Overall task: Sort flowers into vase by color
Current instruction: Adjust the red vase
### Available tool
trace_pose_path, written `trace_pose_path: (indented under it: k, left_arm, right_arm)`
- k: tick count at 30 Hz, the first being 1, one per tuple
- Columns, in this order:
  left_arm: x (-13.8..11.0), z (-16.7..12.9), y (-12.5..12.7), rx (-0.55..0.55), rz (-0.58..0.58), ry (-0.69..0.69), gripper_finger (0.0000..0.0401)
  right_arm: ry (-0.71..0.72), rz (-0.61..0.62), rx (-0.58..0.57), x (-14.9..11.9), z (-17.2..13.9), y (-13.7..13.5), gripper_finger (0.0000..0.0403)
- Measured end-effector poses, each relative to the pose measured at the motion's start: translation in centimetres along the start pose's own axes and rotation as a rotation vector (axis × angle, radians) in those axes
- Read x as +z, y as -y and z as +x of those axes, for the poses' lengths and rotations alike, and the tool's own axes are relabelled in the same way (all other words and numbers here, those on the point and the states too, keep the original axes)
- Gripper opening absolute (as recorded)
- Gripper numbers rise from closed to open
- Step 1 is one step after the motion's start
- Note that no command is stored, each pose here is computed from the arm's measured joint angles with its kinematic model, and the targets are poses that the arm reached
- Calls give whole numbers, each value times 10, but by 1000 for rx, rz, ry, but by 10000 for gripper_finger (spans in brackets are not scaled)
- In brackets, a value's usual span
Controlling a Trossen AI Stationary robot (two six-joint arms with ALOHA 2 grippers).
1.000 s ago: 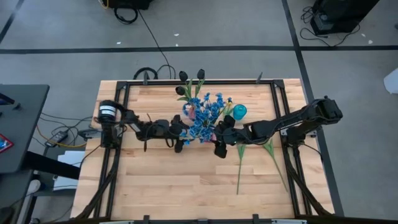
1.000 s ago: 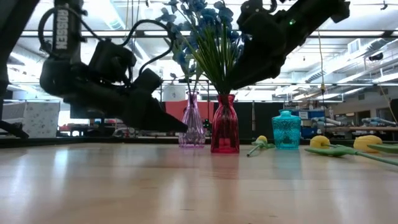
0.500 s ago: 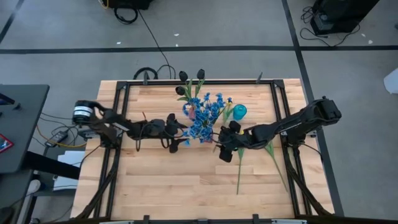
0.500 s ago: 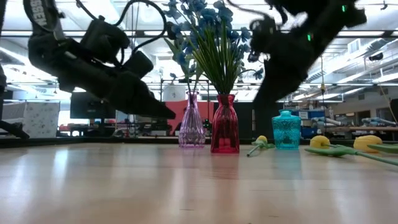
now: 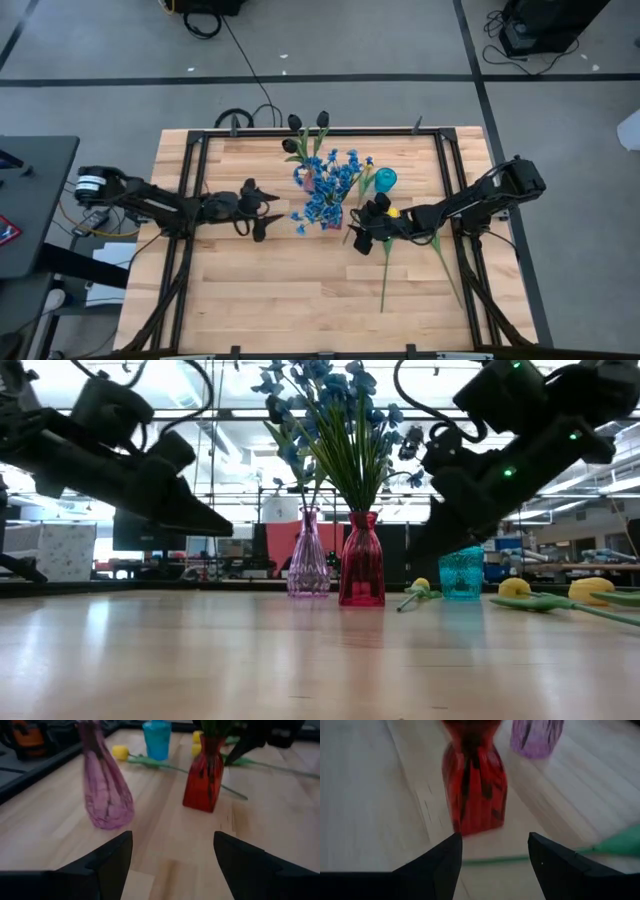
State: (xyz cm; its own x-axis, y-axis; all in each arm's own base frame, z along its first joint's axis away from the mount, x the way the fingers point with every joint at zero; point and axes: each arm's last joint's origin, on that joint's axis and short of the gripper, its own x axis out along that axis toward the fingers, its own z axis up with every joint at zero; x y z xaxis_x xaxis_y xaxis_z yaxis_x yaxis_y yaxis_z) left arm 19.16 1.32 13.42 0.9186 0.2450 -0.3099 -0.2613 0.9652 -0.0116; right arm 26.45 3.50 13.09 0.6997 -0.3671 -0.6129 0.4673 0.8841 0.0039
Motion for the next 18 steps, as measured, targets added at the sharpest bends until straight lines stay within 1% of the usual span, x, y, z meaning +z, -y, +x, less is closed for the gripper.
trace_pose_path:
  k: [4,9,11,13,14,16,18]
  left_arm:
    - [8,-8,1,-12,-7,48,283]
    - [18,-12,8,-48,27,30,283]
    - [26,-12,13,-79,37,28,283]
    - [29,-14,19,-161,48,8,283]
    - [33,-15,23,-221,52,4,283]
    - [38,-18,30,-355,54,7,283]
    - [41,-23,38,-518,38,-1,283]
  right_arm:
    - [16,-12,0,1,6,1,236]
    - [25,3,27,0,16,0,236]
    - [27,6,38,-1,19,0,236]
    - [39,2,51,1,24,-3,236]
    - [38,-5,53,2,25,-5,236]
    - [41,-14,55,5,30,-9,236]
    - [39,-31,59,6,34,-12,236]
